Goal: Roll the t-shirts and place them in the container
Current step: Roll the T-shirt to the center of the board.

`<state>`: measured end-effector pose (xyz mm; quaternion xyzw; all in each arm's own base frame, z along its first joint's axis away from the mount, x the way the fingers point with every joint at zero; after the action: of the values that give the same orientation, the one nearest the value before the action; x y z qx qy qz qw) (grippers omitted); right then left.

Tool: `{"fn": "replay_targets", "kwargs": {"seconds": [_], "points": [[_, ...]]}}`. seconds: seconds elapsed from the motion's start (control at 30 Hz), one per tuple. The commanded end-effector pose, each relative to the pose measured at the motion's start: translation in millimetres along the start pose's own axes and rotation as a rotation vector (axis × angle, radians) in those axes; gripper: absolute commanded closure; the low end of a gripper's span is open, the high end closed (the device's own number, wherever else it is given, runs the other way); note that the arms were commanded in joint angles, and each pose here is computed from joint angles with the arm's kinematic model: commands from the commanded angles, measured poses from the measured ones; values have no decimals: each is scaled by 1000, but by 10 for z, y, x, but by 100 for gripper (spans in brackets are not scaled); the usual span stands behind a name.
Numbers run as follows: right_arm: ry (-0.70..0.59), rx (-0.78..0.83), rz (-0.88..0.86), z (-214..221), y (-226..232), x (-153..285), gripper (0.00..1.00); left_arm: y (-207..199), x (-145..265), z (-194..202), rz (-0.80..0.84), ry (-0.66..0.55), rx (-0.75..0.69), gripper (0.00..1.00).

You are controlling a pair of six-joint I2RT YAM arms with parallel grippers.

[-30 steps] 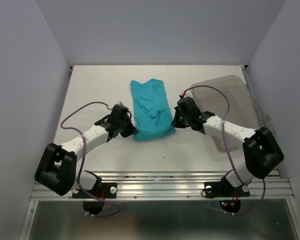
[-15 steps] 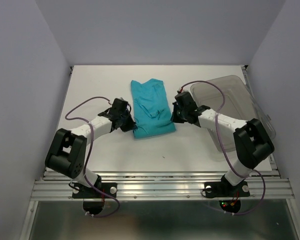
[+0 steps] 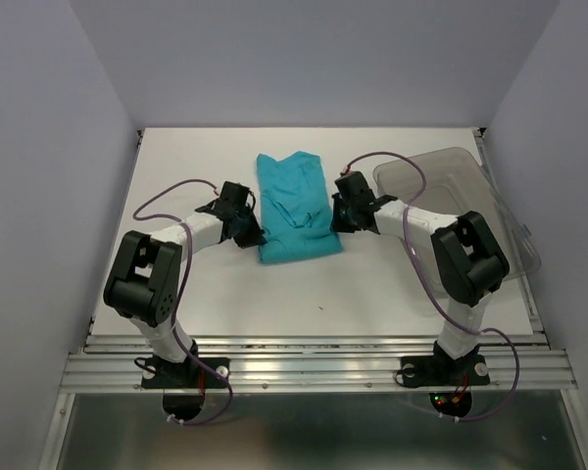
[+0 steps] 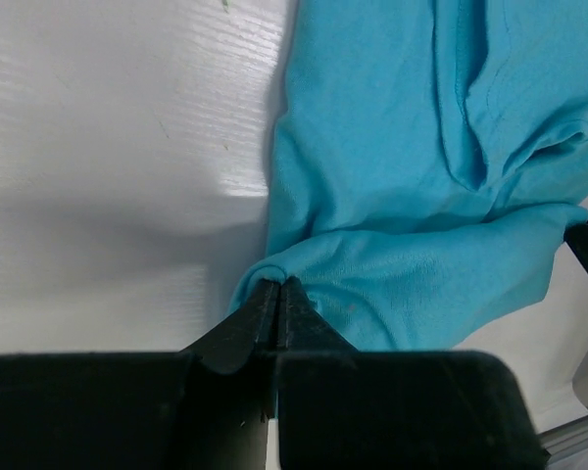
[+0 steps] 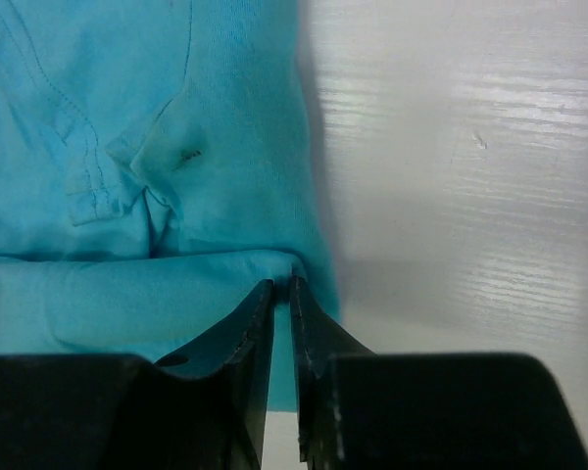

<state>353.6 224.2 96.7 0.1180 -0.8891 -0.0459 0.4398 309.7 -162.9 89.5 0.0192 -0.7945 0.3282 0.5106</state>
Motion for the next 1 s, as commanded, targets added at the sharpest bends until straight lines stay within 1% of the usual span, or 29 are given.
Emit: {"fn": "replay_targets", "kwargs": {"seconds": [0.0, 0.03, 0.07, 0.1, 0.13, 0.17, 0.2, 0.27, 0.3, 0.37, 0.4, 0.43, 0.47, 0.5, 0.53, 0.57, 0.6, 0.63, 0.67, 0.7, 0.77, 0.83, 0.97], "points": [[-66, 7, -20, -254, 52, 66, 80, -174, 168, -258, 26, -70, -51, 84], [-65, 9, -16, -258, 48, 78, 79, -195, 210, -293, 22, -87, -58, 82], [-74, 8, -8, -283, 43, 97, 77, -197, 260, -331, 4, -110, -63, 77], [-80, 6, -6, -307, 46, 122, 74, -288, 367, -413, 24, -147, -77, 72], [-82, 6, 0, -324, 42, 154, 71, -315, 421, -449, 23, -165, -84, 61], [-100, 4, 4, -369, 42, 210, 59, -314, 476, -480, 4, -184, -89, 57], [-101, 4, 7, -376, 38, 248, 55, -376, 582, -541, 17, -213, -95, 51], [-125, 3, 6, -435, 42, 370, 45, -383, 678, -549, 14, -223, -105, 50], [-124, 4, 3, -427, 39, 405, 41, -350, 701, -561, -7, -247, -105, 50], [-119, 8, -3, -401, 30, 482, 40, -339, 797, -521, 12, -256, -103, 51], [-130, 4, -19, -417, 44, 568, 41, -263, 772, -441, 4, -238, -102, 51], [-117, 1, -23, -356, 29, 583, 41, -272, 830, -395, 25, -241, -105, 54], [-109, -1, -43, -326, 42, 610, 43, -277, 839, -324, 53, -217, -96, 57], [-113, -5, -58, -323, 54, 665, 47, -263, 847, -275, 63, -208, -92, 59], [-96, -11, -66, -259, 48, 660, 51, -202, 843, -167, 67, -188, -91, 65], [-81, -3, -96, -208, 105, 673, 57, -213, 838, -101, 94, -169, -85, 69], [-75, -6, -104, -187, 109, 677, 62, -199, 836, -46, 108, -154, -84, 74], [-60, 3, -115, -138, 148, 654, 67, -125, 806, 50, 111, -125, -78, 81], [-46, 11, -119, -92, 173, 632, 72, -148, 790, 116, 145, -101, -81, 83], [-36, 13, -125, -75, 179, 610, 81, -92, 739, 190, 141, -79, -67, 86], [-10, 12, -152, -41, 217, 545, 85, -87, 683, 257, 157, -50, -64, 92], [-9, 9, -165, -61, 247, 511, 86, -51, 597, 305, 147, -22, -59, 96], [18, 20, -190, -67, 341, 360, 86, -52, 437, 286, 140, -18, -56, 96]]}}
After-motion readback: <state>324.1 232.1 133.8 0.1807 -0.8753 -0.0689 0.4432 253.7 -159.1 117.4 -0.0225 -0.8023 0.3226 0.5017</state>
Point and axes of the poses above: each gripper's point midway between its finger pads, its own x axis back along the fingers, its own y axis along the line the jaws close on, z = x × y, the point moved 6 cm from there along x, back along the fingers, and after that the axes turned 8 degrees about x, right-handed, at the moved point
